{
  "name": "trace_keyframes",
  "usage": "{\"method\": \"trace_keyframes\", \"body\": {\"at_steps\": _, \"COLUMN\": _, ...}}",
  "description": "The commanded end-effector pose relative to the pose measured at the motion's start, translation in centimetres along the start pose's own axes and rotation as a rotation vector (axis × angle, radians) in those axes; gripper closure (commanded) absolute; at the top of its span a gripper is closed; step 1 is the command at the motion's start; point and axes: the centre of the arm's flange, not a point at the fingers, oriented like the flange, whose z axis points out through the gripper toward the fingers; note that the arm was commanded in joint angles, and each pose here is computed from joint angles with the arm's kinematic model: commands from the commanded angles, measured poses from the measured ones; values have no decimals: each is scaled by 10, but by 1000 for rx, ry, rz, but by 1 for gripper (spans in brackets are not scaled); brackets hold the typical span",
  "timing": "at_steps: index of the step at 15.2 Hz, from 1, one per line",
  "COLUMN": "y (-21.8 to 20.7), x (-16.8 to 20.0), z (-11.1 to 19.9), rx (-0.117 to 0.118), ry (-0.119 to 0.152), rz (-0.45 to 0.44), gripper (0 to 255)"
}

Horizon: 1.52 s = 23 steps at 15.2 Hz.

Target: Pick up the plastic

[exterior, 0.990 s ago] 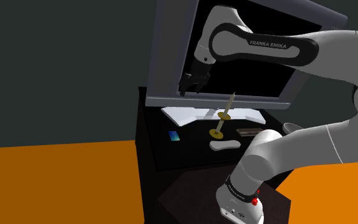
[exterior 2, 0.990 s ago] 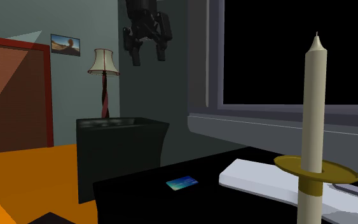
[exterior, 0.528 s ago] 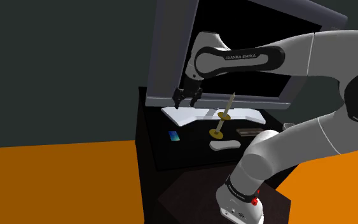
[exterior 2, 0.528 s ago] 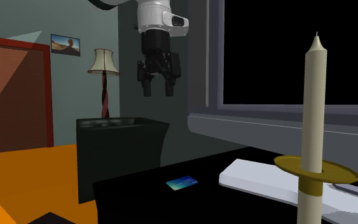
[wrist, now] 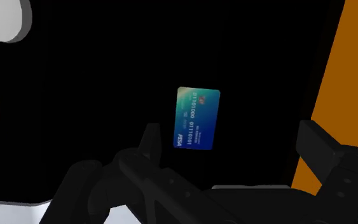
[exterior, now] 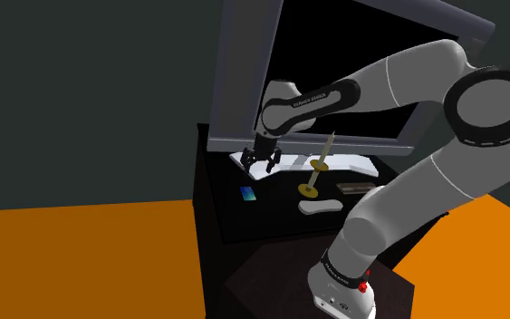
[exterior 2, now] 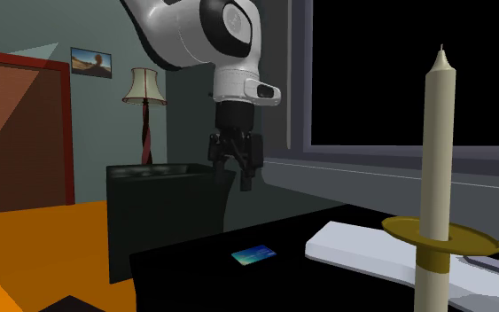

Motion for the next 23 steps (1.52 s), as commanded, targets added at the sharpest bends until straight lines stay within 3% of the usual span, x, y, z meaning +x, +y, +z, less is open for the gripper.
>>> {"method": "trace_keyframes", "body": {"at_steps": 1, "y": 2, "x": 9, "z": 26, "rx": 3, "ry": -24, "rz": 36, "gripper": 0}}
{"method": "trace_keyframes", "body": {"at_steps": 7, "y": 14, "x": 26, "z": 100, "rx": 9, "ry": -95, "rz": 134, "gripper": 0}}
{"method": "trace_keyframes", "body": {"at_steps": 16, "y": 16, "x": 28, "z": 140, "rx": 9, "ry": -95, "rz": 134, "gripper": 0}}
{"method": "trace_keyframes", "body": {"at_steps": 17, "y": 15, "x": 28, "z": 140, "rx": 9, "ry": -95, "rz": 134, "gripper": 255}}
{"method": "trace_keyframes", "body": {"at_steps": 23, "y": 16, "x": 28, "z": 141, "rx": 9, "ry": -95, "rz": 134, "gripper": 255}}
